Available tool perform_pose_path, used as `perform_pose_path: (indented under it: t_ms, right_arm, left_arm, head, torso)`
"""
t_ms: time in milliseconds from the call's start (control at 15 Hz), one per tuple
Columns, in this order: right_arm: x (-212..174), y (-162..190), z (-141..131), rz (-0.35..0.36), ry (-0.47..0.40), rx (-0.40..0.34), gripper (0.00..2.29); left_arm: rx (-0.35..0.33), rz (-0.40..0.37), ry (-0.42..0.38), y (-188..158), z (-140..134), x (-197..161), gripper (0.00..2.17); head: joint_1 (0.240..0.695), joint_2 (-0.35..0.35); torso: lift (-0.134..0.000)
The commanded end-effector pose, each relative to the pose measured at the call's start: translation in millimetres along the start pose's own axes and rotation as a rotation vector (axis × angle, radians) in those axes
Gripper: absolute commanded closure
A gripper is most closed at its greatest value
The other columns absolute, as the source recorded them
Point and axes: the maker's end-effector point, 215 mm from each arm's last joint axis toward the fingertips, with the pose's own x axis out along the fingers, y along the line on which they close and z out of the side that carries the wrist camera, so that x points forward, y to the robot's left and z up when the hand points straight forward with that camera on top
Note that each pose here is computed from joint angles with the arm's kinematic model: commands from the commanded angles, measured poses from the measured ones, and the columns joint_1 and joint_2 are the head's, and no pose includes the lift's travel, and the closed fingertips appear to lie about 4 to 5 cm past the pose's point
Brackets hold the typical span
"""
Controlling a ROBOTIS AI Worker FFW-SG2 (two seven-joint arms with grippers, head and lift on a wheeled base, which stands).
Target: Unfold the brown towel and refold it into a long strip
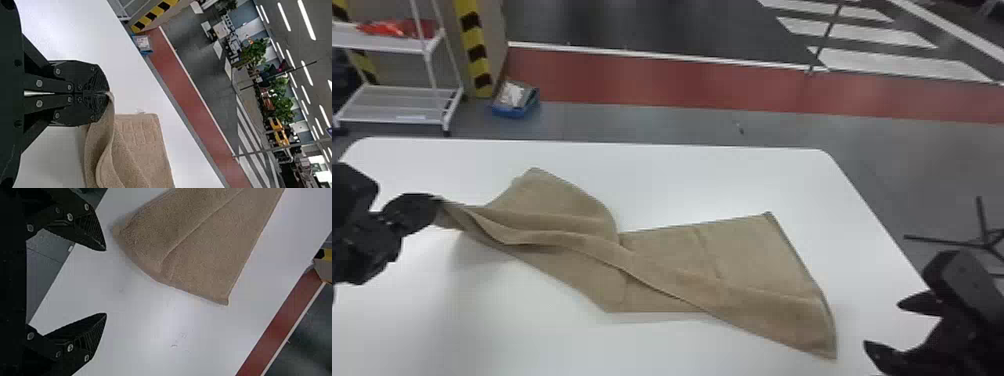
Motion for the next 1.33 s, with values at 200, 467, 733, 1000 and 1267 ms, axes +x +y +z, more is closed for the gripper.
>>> perform_pose_path:
  t_ms: [200,467,733,1000,1267]
  right_arm:
    - [65.5,43.3,14.3,0.098,0.106,-0.075,0.13]
    - [82.7,75.8,31.8,0.164,0.106,-0.126,0.15]
    - [85.1,80.4,27.8,0.176,0.125,-0.135,0.22]
    - [79.1,76.1,23.8,0.206,0.119,-0.110,0.92]
    - [58.7,51.1,36.9,0.182,0.031,-0.054,2.02]
  left_arm:
    - [0.000,-0.002,0.004,-2.1,-3.1,-1.4,1.92]
    - [0.000,-0.003,0.005,-2.9,-5.0,-2.1,1.92]
    - [0.002,-0.003,0.006,-3.8,-6.5,-1.7,1.92]
    - [0.002,-0.001,0.003,-2.4,-6.1,-2.1,1.92]
    - [0.008,0.004,-0.007,0.2,-3.0,-3.1,1.92]
  head:
    - [0.695,-0.160]
    - [0.695,-0.108]
    - [0.695,-0.078]
    - [0.695,-0.081]
    - [0.695,-0.090]
  torso:
    - [-0.123]
    - [-0.123]
    - [-0.123]
    - [-0.123]
    - [-0.123]
